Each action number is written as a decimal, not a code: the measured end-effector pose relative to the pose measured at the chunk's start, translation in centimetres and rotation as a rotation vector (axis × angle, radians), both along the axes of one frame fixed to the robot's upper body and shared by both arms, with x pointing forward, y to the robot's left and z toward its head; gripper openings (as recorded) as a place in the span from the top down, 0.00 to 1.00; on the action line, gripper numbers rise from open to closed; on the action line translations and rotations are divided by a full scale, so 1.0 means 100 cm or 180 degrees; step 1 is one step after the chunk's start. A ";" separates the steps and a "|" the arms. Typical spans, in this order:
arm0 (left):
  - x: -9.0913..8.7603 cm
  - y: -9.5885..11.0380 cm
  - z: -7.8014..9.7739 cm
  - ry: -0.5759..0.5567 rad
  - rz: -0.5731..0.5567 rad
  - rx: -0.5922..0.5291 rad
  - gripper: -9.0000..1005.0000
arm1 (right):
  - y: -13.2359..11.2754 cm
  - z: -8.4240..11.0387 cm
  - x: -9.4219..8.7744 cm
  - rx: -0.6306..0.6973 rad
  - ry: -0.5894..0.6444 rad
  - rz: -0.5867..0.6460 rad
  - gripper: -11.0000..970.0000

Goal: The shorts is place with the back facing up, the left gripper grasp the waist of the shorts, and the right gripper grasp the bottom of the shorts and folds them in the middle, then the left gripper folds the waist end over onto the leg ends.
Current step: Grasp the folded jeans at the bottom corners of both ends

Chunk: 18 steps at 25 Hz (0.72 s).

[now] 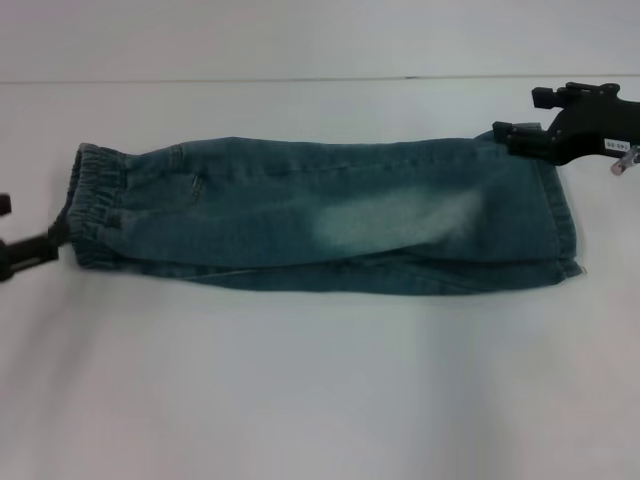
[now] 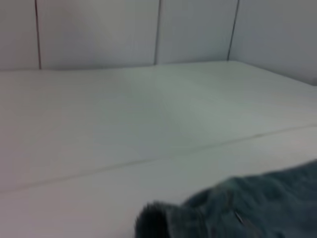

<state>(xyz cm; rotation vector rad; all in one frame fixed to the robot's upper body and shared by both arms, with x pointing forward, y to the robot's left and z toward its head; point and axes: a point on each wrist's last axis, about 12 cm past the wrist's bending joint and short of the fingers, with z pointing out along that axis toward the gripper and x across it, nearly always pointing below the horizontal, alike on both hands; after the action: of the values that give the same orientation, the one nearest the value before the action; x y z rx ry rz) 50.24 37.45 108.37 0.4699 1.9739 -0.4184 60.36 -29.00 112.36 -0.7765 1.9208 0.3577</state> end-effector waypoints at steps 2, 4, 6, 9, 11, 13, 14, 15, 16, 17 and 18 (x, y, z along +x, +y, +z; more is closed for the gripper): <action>-0.006 0.000 -0.008 0.0031 -0.0054 0.0030 0.07 | 0.001 -0.002 -0.003 0.0012 -0.0038 0.0082 0.24; -0.009 -0.001 -0.016 0.0075 -0.0062 0.0083 0.07 | 0.003 -0.003 -0.006 0.0072 -0.0082 0.0153 0.24; -0.008 -0.002 -0.023 0.0098 -0.0027 0.0129 0.07 | 0.002 -0.005 -0.009 0.0121 -0.0128 0.0181 0.24; -0.005 -0.005 -0.032 0.0123 0.0022 0.0188 0.08 | 0.002 -0.007 -0.011 0.0169 -0.0142 0.0201 0.24; -0.001 -0.007 -0.037 0.0126 0.0045 0.0241 0.08 | 0.002 -0.008 -0.013 0.0175 -0.0137 0.0219 0.24; 0.003 -0.011 -0.043 0.0126 0.0061 0.0292 0.08 | 0.003 -0.009 -0.014 0.0167 -0.0124 0.0244 0.24; 0.006 -0.013 -0.045 0.0122 0.0067 0.0310 0.08 | 0.004 -0.010 -0.014 0.0163 -0.0114 0.0260 0.24; 0.008 -0.015 -0.047 0.0121 0.0068 0.0330 0.08 | 0.005 -0.011 -0.015 0.0161 -0.0102 0.0273 0.24; 0.011 -0.017 -0.049 0.0112 0.0064 0.0356 0.08 | 0.006 -0.012 -0.015 0.0161 -0.0095 0.0280 0.24; 0.012 -0.018 -0.049 0.0106 0.0061 0.0373 0.08 | 0.006 -0.012 -0.015 0.0162 -0.0090 0.0285 0.24; 0.014 -0.020 -0.050 0.0096 0.0054 0.0392 0.09 | 0.006 -0.012 -0.015 0.0167 -0.0092 0.0284 0.24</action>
<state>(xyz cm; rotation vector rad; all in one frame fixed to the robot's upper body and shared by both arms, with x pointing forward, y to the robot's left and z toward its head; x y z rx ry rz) 51.65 35.50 103.39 0.5269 2.0394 -0.2958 58.85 -28.37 111.14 -0.8303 1.8465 0.4474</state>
